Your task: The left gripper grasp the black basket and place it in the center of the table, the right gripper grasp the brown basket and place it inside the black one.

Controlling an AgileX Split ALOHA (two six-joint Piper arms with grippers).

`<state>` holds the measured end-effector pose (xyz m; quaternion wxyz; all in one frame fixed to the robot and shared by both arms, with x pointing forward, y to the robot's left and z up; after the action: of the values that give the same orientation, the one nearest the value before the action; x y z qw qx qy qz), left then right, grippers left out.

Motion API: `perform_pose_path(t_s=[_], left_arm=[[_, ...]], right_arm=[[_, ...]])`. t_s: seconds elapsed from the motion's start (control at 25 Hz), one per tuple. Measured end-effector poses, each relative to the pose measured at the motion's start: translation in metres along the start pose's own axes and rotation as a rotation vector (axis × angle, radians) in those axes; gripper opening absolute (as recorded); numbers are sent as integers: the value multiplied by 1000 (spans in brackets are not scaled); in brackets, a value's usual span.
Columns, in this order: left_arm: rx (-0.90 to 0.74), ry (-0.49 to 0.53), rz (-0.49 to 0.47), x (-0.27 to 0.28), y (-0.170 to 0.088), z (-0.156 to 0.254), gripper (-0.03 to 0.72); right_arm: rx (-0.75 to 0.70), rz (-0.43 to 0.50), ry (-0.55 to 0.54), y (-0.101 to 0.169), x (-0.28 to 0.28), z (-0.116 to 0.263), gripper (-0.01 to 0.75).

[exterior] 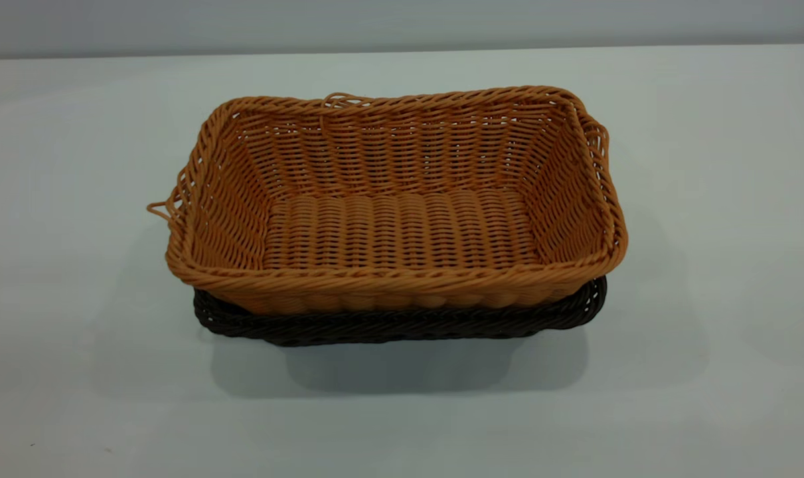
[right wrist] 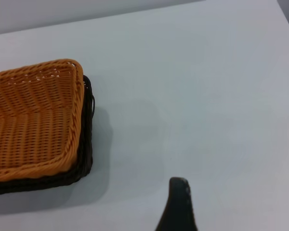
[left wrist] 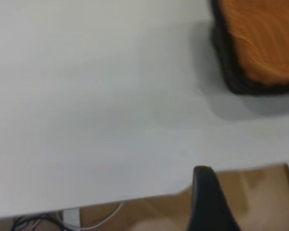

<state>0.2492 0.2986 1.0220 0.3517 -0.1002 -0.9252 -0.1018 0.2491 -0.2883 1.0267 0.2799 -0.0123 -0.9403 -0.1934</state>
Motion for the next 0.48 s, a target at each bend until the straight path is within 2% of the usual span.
perform_pose_path(t_s=[0.2, 0.48], left_arm=[[81, -60, -110, 8, -1, 7, 391], [86, -61, -114, 8, -1, 7, 391]], right_arm=[[0, 0, 1, 0, -1, 0, 533], [-1, -1, 2, 0, -1, 0, 533]])
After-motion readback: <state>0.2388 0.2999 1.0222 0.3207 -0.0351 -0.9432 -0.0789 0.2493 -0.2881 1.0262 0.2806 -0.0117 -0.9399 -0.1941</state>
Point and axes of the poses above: a point on each arm's last joint axis where the gripper is mounted, x pointing back along that axis away from the gripper, y along the wrist's bending axis when the last joint is at zero, z = x × y, the point moved 2 cm from there along -x, pointing out along that axis toward the gripper, and after that the axes turned 15 degrees about -x, right-handed, at the moved point
